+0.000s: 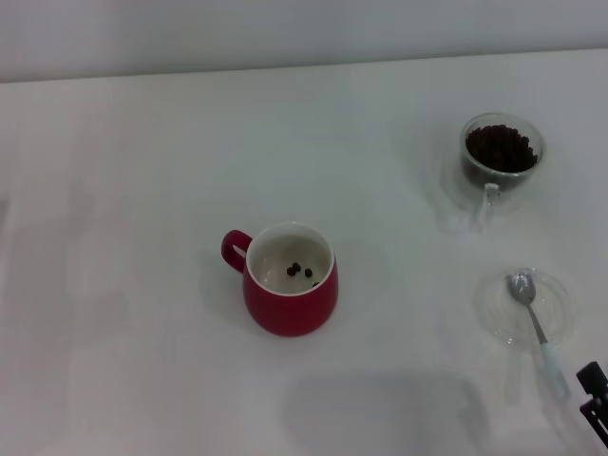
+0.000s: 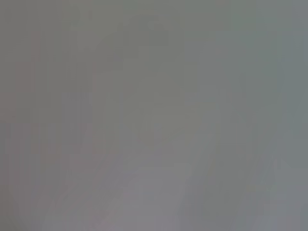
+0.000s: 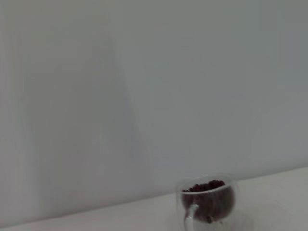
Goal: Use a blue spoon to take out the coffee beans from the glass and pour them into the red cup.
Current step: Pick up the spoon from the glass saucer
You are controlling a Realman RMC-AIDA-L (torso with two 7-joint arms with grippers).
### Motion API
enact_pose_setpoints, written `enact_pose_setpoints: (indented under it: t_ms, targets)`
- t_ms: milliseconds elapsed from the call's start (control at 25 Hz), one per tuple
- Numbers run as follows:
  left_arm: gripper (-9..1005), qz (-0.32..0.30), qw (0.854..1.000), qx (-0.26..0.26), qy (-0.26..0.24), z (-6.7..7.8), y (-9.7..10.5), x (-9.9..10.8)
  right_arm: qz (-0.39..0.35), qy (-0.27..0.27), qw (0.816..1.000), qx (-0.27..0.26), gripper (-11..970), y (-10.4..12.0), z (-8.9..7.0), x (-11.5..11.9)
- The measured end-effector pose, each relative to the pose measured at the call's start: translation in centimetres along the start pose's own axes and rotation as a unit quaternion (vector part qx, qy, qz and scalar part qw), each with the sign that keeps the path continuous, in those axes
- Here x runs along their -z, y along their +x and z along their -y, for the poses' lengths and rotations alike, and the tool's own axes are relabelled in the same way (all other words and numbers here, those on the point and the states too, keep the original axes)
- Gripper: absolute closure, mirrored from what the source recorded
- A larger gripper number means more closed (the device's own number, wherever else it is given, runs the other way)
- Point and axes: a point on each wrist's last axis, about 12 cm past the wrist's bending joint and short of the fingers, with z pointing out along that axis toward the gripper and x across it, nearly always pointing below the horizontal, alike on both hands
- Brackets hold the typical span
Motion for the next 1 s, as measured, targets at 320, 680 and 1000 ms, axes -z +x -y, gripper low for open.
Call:
enact_pose_setpoints:
  t_ms: [320,680,1000]
  targets:
    - [119,0.014,1.000,0.007,0.004,0.2,0.2,1.1,-0.013,-0.020,1.000,0.012,91,0.3,-0.2,-0.5]
    - [119,-0.028,1.000,0.013,0.004,0.8,1.2,0.6,-0.026,-0.031,0.999,0.035,90,0.6,-0.2,-0.8]
    - [119,-0.032,0.999,0.012,0.011,1.2,1.0,0.0,-0.060,-0.046,0.996,0.047,95,1.5,-0.4,-1.8]
